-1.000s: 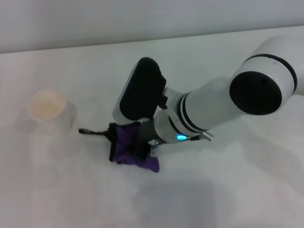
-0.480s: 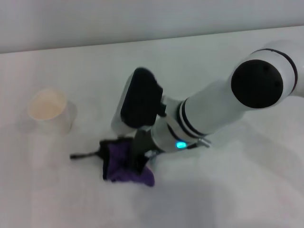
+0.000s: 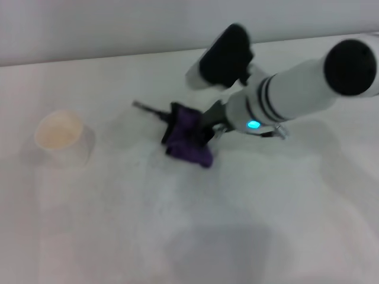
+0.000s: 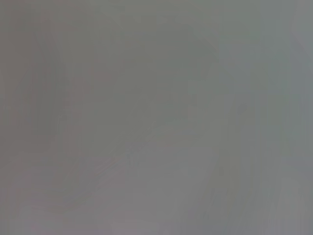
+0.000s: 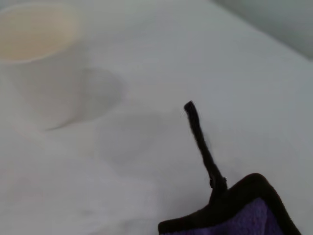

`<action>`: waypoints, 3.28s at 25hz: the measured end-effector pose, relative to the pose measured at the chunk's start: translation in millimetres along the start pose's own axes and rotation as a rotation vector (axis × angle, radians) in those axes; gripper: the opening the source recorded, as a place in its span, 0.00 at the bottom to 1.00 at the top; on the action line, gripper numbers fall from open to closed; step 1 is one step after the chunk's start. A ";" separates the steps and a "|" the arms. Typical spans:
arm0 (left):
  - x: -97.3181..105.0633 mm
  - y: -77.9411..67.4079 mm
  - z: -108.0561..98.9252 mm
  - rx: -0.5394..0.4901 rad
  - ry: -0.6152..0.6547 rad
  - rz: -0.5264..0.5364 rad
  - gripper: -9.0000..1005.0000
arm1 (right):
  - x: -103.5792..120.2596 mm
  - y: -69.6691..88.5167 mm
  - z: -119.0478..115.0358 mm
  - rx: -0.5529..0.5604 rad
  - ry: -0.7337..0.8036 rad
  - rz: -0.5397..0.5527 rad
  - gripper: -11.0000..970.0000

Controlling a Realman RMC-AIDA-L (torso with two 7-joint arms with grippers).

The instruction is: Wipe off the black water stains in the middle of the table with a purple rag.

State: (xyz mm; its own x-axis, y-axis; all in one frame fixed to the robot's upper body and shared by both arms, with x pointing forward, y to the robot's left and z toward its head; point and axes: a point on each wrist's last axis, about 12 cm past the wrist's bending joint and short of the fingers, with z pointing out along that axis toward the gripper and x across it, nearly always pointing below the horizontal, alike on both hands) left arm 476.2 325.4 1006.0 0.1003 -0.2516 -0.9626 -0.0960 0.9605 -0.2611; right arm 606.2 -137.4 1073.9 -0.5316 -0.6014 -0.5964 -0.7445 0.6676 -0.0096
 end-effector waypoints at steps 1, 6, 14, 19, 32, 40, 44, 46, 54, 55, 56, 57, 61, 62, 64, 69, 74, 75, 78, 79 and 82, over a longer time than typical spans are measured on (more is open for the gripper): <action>0.1 -0.2 -0.1 0.000 0.000 0.000 0.89 | 2.0 -6.4 -1.6 0.011 -0.004 0.030 0.11; 0.7 0.1 -1.3 -0.002 0.002 -0.001 0.89 | 5.9 -5.1 -4.5 -0.012 -0.007 0.048 0.12; 1.2 0.6 -2.5 -0.004 0.006 -0.002 0.89 | -9.7 64.3 -5.4 -0.243 0.020 -0.137 0.12; 1.3 1.1 -2.9 -0.006 0.006 -0.001 0.89 | -3.0 54.9 -21.2 -0.281 0.083 -0.135 0.13; 0.0 1.1 -0.3 -0.001 0.002 0.004 0.89 | 50.5 -28.2 -84.7 -0.103 0.183 0.010 0.14; -0.9 -4.7 6.7 0.014 -0.003 -0.003 0.89 | 54.0 -29.3 -82.8 -0.087 0.210 -0.067 0.14; -0.6 -2.1 4.8 0.003 -0.001 -0.014 0.89 | 47.9 -29.5 -85.9 -0.070 0.174 -0.103 0.29; -0.7 -0.7 4.0 -0.003 -0.001 -0.020 0.89 | 43.8 -29.4 -89.5 -0.057 0.154 -0.121 0.39; -2.1 1.8 5.5 -0.021 -0.009 -0.029 0.89 | 31.8 -41.6 -115.1 0.072 -0.002 -0.125 0.59; -2.4 1.8 6.0 -0.022 -0.011 -0.030 0.89 | 30.5 -44.0 -117.9 0.095 -0.031 -0.120 0.61; -2.6 2.0 6.2 -0.025 -0.012 -0.031 0.89 | 28.4 -46.8 -121.3 0.122 -0.067 -0.114 0.65; -2.7 2.4 6.3 -0.028 -0.014 -0.031 0.89 | 26.7 -49.5 -123.6 0.145 -0.099 -0.106 0.69; -3.1 2.8 6.6 -0.028 -0.015 -0.029 0.89 | 19.4 -60.4 -133.5 0.235 -0.287 -0.048 0.84; -3.1 2.8 6.6 -0.028 -0.015 -0.029 0.89 | 18.8 -63.3 -136.4 0.253 -0.344 -0.028 0.85; -4.1 3.5 8.1 -0.027 -0.018 -0.024 0.89 | 20.1 -70.0 -142.4 0.279 -0.460 0.025 0.88; -4.7 4.0 8.9 -0.026 -0.019 -0.021 0.89 | 41.2 -92.6 -152.2 0.242 -0.719 0.240 0.90; -5.2 4.5 9.4 -0.031 -0.022 -0.023 0.89 | 87.8 -115.7 -155.3 0.203 -0.981 0.467 0.90; -5.4 4.3 10.1 -0.031 -0.024 -0.023 0.89 | 99.3 -119.0 -154.2 0.215 -1.018 0.504 0.90; -6.1 2.8 12.3 -0.028 -0.027 -0.025 0.89 | 133.6 -123.9 -147.1 0.323 -1.059 0.507 0.90; -6.3 2.1 13.3 -0.026 -0.029 -0.026 0.89 | 145.1 -123.7 -142.9 0.383 -1.044 0.478 0.90; -7.1 0.2 16.2 -0.021 -0.032 -0.028 0.89 | 171.1 -119.8 -128.7 0.539 -0.954 0.385 0.90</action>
State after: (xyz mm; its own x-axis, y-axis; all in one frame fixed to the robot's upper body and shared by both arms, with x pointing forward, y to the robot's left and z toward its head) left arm 491.5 329.4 1013.9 0.1352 -0.2737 -0.9523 -0.1135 0.9505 -0.2892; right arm 552.5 -376.8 1076.3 0.0052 0.1039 -0.9946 -0.2096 0.9726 0.1005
